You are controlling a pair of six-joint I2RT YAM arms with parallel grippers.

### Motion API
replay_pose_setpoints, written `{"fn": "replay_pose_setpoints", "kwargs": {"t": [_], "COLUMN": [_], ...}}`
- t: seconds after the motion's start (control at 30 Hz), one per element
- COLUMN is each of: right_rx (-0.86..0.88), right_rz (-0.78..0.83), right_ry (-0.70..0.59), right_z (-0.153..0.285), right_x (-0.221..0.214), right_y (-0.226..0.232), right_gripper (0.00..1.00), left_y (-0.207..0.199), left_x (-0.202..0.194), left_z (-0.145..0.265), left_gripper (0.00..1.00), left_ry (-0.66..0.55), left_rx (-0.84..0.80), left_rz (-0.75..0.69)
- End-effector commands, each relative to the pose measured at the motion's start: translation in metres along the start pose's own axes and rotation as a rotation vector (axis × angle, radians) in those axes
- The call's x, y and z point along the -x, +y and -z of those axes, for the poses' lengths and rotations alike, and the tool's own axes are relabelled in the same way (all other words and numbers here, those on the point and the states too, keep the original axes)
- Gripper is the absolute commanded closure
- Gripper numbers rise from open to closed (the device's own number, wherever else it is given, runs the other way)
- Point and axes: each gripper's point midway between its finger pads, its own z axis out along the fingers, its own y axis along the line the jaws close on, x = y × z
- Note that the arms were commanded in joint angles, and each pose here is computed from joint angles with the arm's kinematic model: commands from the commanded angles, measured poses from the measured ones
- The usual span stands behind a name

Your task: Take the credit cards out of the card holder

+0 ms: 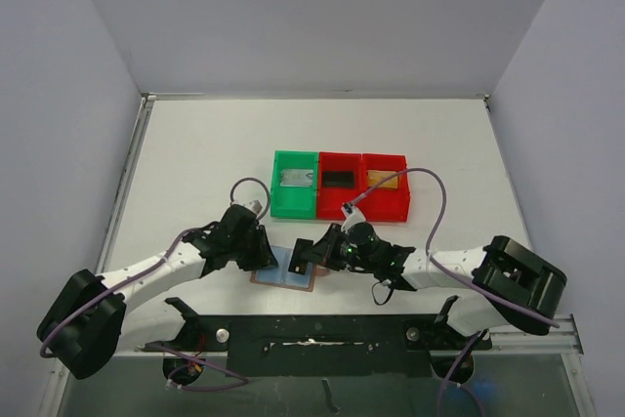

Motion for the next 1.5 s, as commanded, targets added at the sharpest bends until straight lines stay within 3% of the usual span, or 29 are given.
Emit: {"fn": "replay_pose_setpoints", "kwargs": {"t": [0.0,0.23,0.5,0.67,0.83,0.9,1.17,1.47], "right_rx": [-0.024,0.001,-0.012,-0.146,-0.236,-0.334,-0.365,-0.376], "right_rz": [0.114,0.250,0.440,0.616,0.805,0.807,0.985,1.336], "right_ry": [-0.086,-0.260,-0.458,-0.602,-0.717,-0.753,-0.675,-0.458], "right_z": [0.009,0.036,0.073,0.111,0.146,0.157,0.156,0.117], "right_x": [0.021,0.052,0.088,0.120,0.144,0.156,0.197,0.231], "right_y": [0.006,0.028,0.040,0.033,0.033,0.022,0.019,0.042], "right_gripper": [1.00,1.00,1.00,1.00,1.00,1.00,1.00,1.00], "left_y": [-0.018,-0.026,-0.030,-0.025,-0.027,-0.026,-0.013,-0.013], "left_x": [0.019,0.040,0.072,0.087,0.104,0.109,0.123,0.129], "left_z": [0.013,0.034,0.068,0.089,0.109,0.115,0.123,0.125], "left_gripper": [0.76,0.66,0.46,0.34,0.29,0.29,0.27,0.26], "left_ry": [-0.084,-0.185,-0.349,-0.438,-0.533,-0.565,-0.647,-0.679], "left_rx": [-0.051,-0.051,-0.017,0.024,0.037,0.050,0.133,0.143], "left_rz": [-0.028,-0.044,-0.070,-0.117,-0.162,-0.193,-0.247,-0.286]}}
